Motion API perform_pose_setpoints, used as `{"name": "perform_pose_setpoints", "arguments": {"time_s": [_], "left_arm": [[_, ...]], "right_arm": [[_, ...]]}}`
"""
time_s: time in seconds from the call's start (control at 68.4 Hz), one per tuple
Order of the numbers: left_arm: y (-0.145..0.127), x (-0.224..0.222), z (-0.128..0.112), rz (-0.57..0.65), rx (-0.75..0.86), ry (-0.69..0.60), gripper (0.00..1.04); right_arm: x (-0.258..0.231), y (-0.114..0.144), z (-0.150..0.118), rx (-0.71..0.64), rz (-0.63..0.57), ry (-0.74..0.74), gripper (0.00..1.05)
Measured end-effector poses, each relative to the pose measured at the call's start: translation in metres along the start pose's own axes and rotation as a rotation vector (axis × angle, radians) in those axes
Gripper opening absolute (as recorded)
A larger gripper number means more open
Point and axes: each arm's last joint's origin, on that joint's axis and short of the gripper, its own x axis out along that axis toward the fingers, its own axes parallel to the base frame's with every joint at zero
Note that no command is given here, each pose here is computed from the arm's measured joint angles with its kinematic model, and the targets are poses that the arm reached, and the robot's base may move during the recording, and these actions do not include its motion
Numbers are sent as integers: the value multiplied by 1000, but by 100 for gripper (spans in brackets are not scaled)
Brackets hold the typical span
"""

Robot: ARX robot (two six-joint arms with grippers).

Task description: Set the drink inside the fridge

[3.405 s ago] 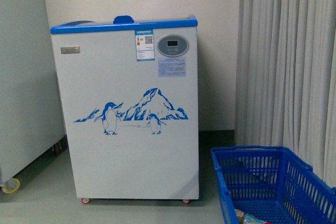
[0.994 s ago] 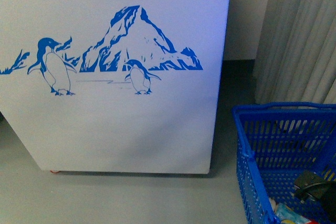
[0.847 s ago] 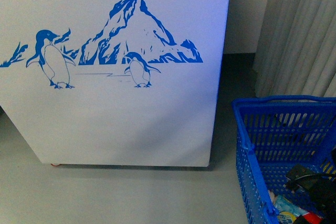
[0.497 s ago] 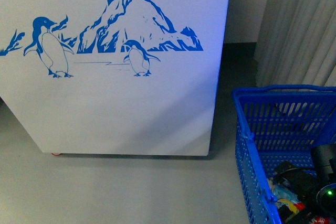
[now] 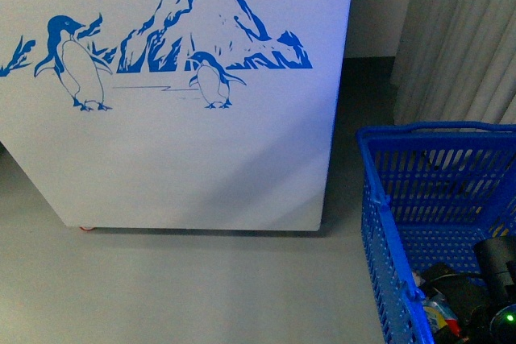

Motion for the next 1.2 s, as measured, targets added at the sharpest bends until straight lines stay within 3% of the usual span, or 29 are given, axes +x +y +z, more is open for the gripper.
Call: {"name": "perform_pose_setpoints", "arguments": {"time_s": [0.19,0.351,0.468,0.57,0.701,0.789,0.95,1.198], "left_arm": [[0,0,0,0,0,0,97],[0,0,0,0,0,0,97],[0,0,0,0,0,0,97],[0,0,0,0,0,0,97],[0,0,0,0,0,0,97],[0,0,0,0,0,0,97],[0,0,0,0,0,0,97],[0,0,0,0,0,0,97]], "right_arm": [[-50,-11,13,105,-52,-67,43],[-124,-31,32,246,-132,-189,43],[-187,-38,34,370,-121,-270,43],[-278,-38,33,534,-57,-418,42],[-362,-34,36,607,-6,-613,42],[-430,-25,28,624,-1,-792,42],[-502,-1,-1,607,-39,-1005,42],[-542,31,-38,555,-180,-1162,42]]}}
